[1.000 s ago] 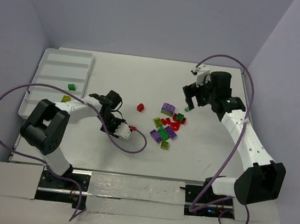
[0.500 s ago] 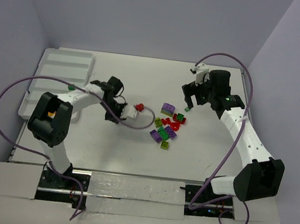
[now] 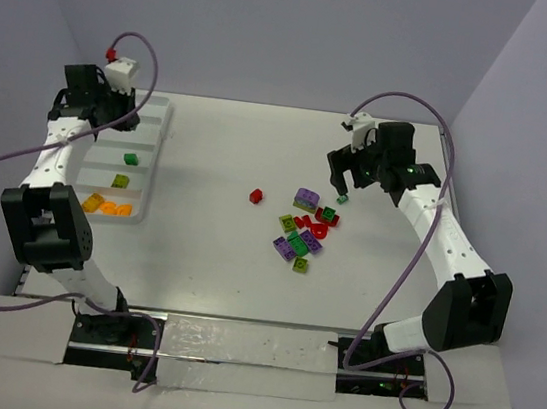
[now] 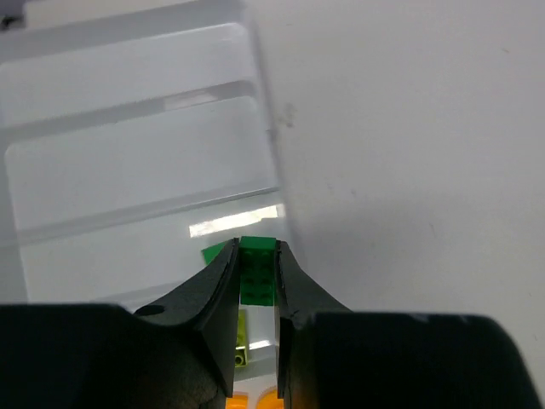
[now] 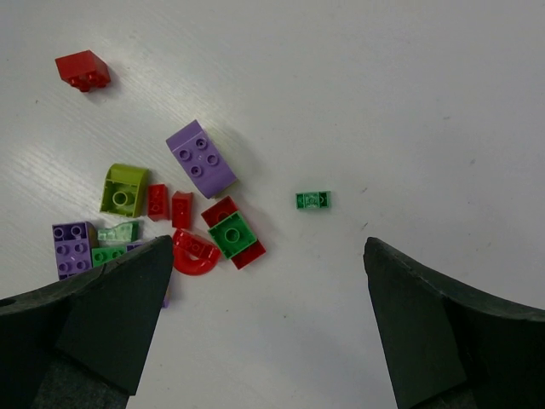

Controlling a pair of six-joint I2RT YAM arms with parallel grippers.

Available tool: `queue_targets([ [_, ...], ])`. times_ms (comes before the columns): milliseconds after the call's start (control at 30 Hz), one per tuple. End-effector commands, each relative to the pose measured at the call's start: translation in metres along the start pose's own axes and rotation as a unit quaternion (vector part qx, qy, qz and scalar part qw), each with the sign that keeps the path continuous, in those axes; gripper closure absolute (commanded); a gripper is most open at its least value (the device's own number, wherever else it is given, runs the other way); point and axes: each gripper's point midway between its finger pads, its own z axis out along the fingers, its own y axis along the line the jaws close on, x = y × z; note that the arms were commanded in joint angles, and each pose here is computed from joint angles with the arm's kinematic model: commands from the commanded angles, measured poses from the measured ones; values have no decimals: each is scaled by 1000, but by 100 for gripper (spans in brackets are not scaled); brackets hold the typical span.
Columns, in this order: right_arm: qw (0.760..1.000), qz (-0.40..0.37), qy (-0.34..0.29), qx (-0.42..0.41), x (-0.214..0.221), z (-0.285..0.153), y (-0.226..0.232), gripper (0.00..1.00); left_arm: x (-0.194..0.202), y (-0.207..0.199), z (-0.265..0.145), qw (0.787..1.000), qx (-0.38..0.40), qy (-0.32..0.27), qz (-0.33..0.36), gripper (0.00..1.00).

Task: Sort the legos into containers by color

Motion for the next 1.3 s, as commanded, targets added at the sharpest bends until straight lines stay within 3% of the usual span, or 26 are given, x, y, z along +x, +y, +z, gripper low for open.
queue_targets([
  [0, 1000, -1, -14, -15, -23, -1, 1, 1, 15, 68, 7, 986, -115, -5, -123, 100],
  [100, 1000, -3, -4, -26, -23, 3, 3, 2, 32, 96, 13, 981, -145, 11, -131, 100],
  [433, 999, -15, 9, -30, -20, 5, 4, 2, 80, 128, 53, 975, -165, 71, -130, 99],
  [567, 999, -19, 13, -31, -18, 6, 4, 2, 85, 135, 67, 974, -168, 79, -129, 91],
  [867, 998, -35, 26, -42, -14, 10, 9, 4, 91, 141, 78, 974, -165, 92, -126, 49],
  [1100, 996, -44, 44, -68, -13, 19, 17, 7, 68, 128, 58, 981, -143, 74, -113, 43],
  [1267, 989, -73, 78, -106, -9, 33, 34, 11, 10, 80, 20, 995, -54, -9, -83, 43],
])
